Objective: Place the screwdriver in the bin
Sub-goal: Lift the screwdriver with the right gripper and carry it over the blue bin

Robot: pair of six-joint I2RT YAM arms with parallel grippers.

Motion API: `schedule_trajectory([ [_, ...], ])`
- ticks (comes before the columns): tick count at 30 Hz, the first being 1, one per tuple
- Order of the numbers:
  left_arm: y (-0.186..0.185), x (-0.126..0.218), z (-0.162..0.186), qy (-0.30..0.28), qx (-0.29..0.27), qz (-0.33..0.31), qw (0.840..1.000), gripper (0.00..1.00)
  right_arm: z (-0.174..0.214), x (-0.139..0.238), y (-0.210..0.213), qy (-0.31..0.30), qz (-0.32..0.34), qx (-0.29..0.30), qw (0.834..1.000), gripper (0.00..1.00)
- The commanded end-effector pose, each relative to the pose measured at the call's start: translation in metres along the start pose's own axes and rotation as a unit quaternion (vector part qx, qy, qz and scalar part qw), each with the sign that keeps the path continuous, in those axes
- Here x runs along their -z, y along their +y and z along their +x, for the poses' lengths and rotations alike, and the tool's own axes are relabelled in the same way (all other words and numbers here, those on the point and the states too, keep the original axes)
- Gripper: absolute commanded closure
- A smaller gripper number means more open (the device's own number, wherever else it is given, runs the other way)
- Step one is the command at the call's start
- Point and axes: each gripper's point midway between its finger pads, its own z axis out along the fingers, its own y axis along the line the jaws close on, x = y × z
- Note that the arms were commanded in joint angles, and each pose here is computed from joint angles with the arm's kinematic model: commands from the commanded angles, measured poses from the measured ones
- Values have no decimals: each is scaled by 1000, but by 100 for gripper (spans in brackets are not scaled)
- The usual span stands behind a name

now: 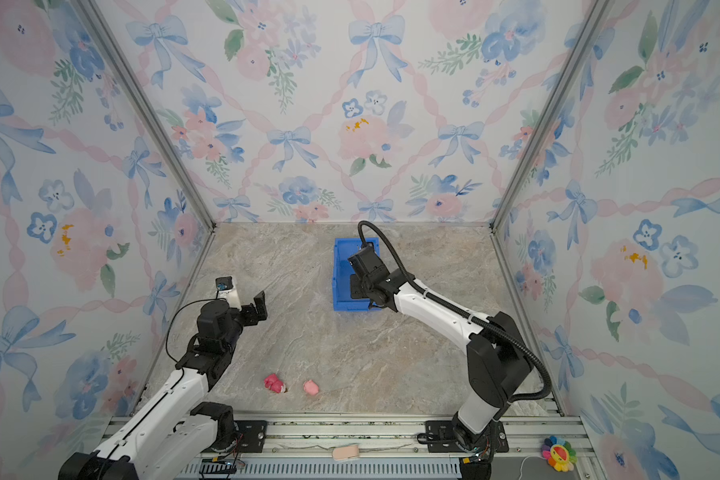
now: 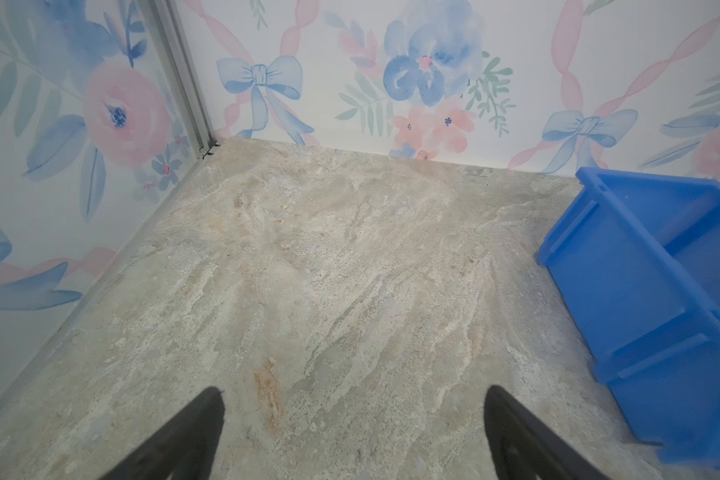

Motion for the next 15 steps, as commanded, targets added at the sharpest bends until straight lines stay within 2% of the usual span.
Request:
schedule_trajectory([
  [1, -1, 3, -2, -12, -9, 2, 1000, 2, -13, -15, 8, -6, -2, -24, 1000, 97],
  [8, 0, 6, -2, -15, -10, -1, 1000, 2, -14, -51, 9, 10, 1, -54, 998, 97],
  [15, -2, 6, -1, -13, -12, 0, 1000, 2, -4, -84, 10, 36, 11, -50, 998, 95],
])
